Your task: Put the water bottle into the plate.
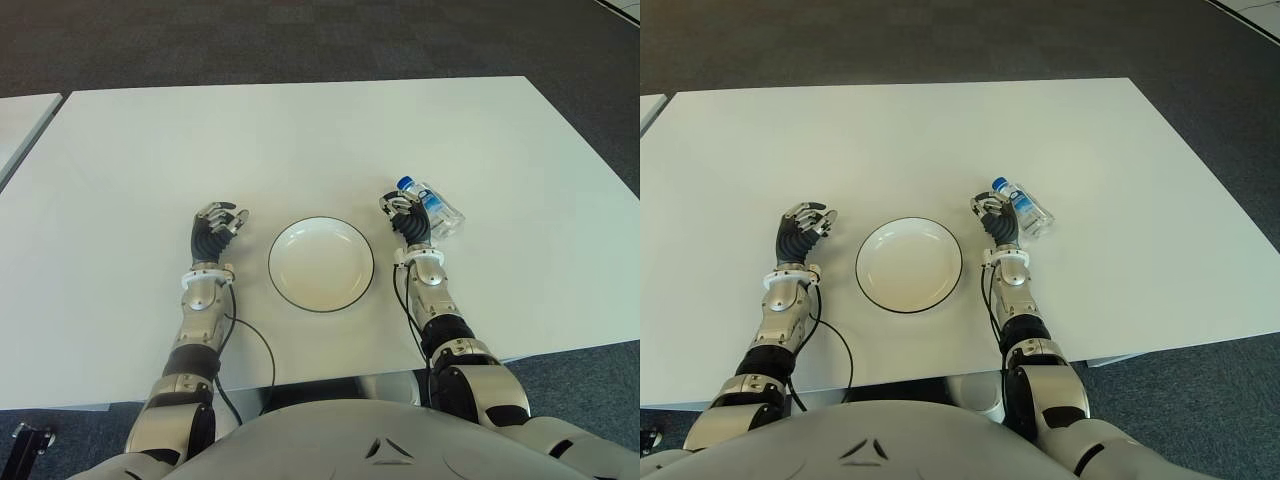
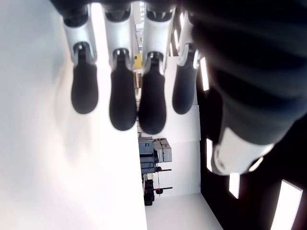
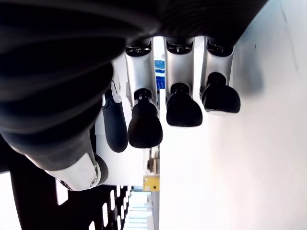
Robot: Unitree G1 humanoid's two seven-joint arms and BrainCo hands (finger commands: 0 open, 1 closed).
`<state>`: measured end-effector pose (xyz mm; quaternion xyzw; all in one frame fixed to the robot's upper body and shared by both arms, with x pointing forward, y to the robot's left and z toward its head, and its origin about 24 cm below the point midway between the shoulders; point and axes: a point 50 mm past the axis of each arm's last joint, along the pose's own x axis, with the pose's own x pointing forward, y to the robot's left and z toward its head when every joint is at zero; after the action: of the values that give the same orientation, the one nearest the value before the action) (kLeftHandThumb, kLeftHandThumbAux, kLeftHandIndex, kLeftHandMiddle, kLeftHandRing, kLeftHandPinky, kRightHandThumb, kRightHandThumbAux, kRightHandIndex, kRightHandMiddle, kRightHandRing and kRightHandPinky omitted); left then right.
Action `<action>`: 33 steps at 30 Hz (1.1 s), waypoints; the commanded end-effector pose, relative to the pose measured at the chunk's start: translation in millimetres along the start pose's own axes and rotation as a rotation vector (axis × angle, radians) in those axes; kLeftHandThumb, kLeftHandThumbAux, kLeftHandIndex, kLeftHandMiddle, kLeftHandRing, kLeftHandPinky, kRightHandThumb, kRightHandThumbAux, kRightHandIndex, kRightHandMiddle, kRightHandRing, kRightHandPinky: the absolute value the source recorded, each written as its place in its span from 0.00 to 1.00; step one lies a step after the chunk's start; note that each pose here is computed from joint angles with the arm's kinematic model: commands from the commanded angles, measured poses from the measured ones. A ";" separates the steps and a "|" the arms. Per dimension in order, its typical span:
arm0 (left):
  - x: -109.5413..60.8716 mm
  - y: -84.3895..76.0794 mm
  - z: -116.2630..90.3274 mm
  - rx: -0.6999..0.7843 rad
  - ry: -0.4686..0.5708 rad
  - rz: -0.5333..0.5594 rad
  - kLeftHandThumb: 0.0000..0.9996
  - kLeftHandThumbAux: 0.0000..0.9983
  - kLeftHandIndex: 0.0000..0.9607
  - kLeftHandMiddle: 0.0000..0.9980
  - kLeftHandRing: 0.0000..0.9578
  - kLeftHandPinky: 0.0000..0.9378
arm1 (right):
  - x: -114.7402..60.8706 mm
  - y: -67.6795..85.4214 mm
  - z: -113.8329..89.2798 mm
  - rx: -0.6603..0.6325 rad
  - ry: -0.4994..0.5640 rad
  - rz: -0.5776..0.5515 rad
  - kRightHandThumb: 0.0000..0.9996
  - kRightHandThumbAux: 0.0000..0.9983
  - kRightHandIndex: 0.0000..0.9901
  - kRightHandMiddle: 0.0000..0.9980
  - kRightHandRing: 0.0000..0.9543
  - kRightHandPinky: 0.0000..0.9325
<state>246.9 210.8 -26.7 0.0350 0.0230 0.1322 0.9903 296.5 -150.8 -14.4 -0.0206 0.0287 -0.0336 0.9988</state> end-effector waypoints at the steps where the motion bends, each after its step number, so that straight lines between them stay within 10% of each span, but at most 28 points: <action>1: -3.1 0.4 -2.3 -0.007 0.007 -0.001 0.71 0.71 0.45 0.65 0.66 0.65 | -3.8 -1.6 -8.9 0.001 0.046 -0.009 0.71 0.73 0.44 0.82 0.86 0.89; 19: -6.0 -0.2 -1.1 0.004 0.003 -0.003 0.71 0.71 0.45 0.65 0.66 0.65 | -6.7 0.8 1.9 -0.073 -0.040 -0.020 0.71 0.73 0.44 0.82 0.87 0.90; 33: -6.2 -1.2 -2.2 -0.010 0.017 -0.005 0.71 0.71 0.45 0.65 0.65 0.64 | -17.2 -0.1 44.8 -0.270 -0.305 -0.010 0.71 0.73 0.44 0.75 0.80 0.81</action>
<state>244.0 209.3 -24.9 0.0325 0.0182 0.1319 0.9906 285.2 -146.3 22.8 -0.1384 -0.0958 -0.0318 0.9852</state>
